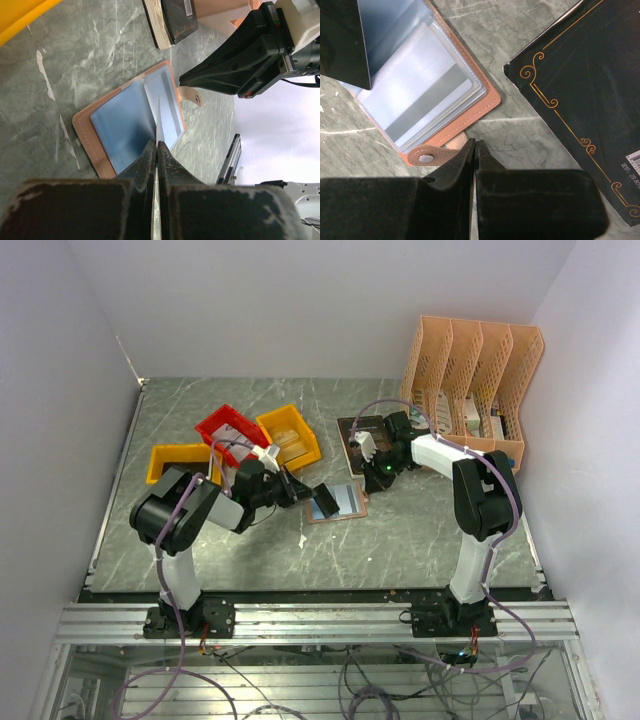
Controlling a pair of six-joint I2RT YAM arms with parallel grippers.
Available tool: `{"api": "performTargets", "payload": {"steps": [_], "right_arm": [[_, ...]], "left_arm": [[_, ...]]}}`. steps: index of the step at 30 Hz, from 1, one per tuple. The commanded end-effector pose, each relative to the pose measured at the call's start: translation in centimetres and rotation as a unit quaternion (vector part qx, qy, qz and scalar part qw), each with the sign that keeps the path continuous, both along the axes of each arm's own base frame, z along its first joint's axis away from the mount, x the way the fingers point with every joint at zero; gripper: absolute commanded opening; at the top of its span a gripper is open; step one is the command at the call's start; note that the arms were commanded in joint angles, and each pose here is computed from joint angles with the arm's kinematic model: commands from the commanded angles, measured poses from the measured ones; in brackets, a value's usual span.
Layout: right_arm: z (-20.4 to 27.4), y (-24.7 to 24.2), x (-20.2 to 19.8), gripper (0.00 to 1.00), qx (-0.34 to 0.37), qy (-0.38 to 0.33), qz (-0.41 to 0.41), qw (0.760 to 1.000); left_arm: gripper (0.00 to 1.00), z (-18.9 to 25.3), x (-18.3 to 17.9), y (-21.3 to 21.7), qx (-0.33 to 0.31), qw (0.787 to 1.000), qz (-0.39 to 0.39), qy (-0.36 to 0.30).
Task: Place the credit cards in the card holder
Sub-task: Adjust the credit card.
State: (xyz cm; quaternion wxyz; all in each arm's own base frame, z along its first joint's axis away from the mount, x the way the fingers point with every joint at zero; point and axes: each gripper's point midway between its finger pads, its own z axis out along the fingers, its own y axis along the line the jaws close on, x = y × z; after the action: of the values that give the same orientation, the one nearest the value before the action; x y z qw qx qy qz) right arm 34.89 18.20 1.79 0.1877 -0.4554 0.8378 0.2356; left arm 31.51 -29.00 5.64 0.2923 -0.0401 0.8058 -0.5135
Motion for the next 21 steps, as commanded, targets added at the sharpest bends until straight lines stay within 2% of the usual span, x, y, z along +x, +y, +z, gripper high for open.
{"api": "performTargets", "payload": {"steps": [1,15,21], "right_arm": [[0.1,0.5,0.4,0.02,0.007,0.000,0.005,1.000],[-0.1,0.7,0.2,0.02,0.007,0.004,0.008,1.000],[-0.2,0.8,0.2,0.02,0.006,0.004,0.009,1.000]], "left_arm": [[0.07,1.2,0.4,-1.0,-0.016,0.999,-0.017,-0.029],[0.07,-1.4,0.3,-0.1,0.057,0.998,-0.014,0.004],[0.07,-1.5,0.5,-0.6,0.057,0.998,-0.024,0.007]]}}
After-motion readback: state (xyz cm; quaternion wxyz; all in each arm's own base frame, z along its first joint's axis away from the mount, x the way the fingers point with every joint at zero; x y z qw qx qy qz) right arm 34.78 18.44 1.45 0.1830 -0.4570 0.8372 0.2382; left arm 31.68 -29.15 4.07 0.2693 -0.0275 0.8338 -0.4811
